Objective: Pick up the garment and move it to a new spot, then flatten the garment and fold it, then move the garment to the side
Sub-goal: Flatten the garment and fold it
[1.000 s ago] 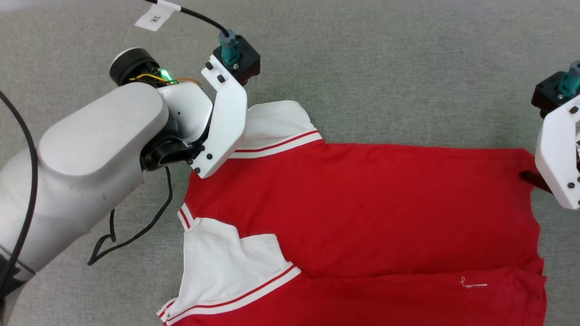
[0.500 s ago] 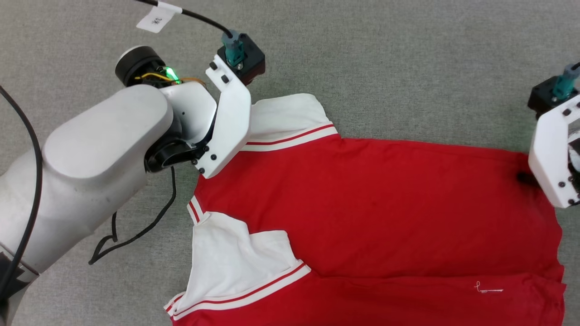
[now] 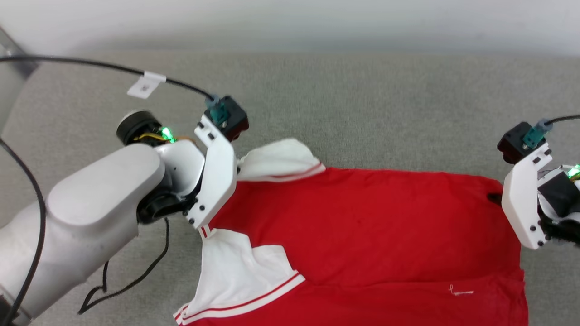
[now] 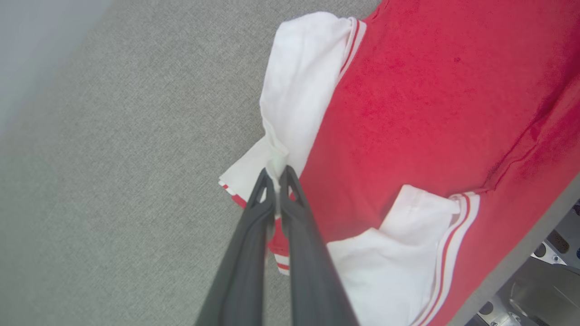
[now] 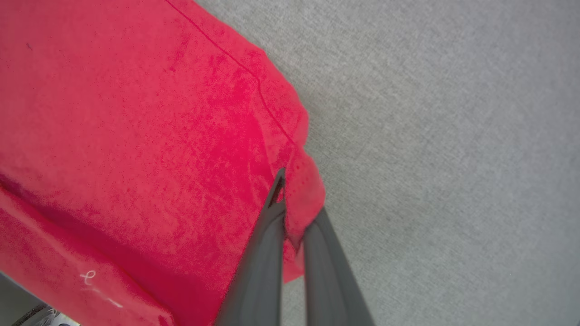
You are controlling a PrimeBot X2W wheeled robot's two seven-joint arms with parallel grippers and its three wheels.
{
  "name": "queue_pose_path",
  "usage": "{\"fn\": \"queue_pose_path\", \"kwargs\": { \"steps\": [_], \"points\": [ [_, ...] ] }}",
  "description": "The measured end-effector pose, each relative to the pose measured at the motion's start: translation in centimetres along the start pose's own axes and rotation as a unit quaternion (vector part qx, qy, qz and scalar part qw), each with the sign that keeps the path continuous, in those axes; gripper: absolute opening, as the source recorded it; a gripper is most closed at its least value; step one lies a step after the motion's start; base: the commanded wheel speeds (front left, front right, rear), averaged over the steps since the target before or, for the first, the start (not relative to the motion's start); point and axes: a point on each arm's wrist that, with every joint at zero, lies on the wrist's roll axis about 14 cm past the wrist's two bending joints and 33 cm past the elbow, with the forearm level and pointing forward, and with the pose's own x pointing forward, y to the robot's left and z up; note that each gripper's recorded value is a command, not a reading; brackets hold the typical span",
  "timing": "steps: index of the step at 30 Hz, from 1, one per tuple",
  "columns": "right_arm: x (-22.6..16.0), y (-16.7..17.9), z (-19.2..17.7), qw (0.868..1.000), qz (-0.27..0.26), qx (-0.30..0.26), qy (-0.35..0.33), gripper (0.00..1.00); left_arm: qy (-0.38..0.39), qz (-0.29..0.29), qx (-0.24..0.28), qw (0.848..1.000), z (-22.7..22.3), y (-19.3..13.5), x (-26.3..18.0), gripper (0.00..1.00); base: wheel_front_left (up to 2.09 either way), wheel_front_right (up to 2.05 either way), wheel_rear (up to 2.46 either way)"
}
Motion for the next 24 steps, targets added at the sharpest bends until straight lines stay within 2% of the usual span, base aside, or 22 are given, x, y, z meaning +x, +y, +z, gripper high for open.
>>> {"fn": "queue_pose_path", "kwargs": {
  "steps": [5,13,18,19,24],
  "points": [
    [-2.3,1.0,0.3,0.999,-0.003,-0.006,-0.049,0.0,-0.009,0.009,0.008,1.0,-0.9,-1.3,-3.1,0.0,0.0,0.0,0.0],
    [-4.0,2.3,-2.4,0.998,0.001,-0.006,-0.058,0.0,0.015,0.0,-0.007,1.0,-5.5,-4.2,-5.8,0.0,0.0,0.0,0.0],
    [-4.2,3.7,-4.6,0.999,0.022,0.008,-0.049,0.0,0.036,-0.014,-0.035,0.999,-9.3,-6.0,-6.0,0.0,0.0,0.0,0.0],
    [-3.9,4.3,-6.5,0.999,0.03,0.017,-0.03,0.0,0.042,-0.033,-0.062,0.997,-11.0,-7.4,-5.4,0.0,0.0,0.0,0.0],
    [-2.8,5.5,-8.7,0.998,0.044,0.034,-0.006,0.0,0.06,-0.054,-0.092,0.993,-13.6,-9.3,-4.2,0.0,0.0,0.0,0.0]
  ]
}}
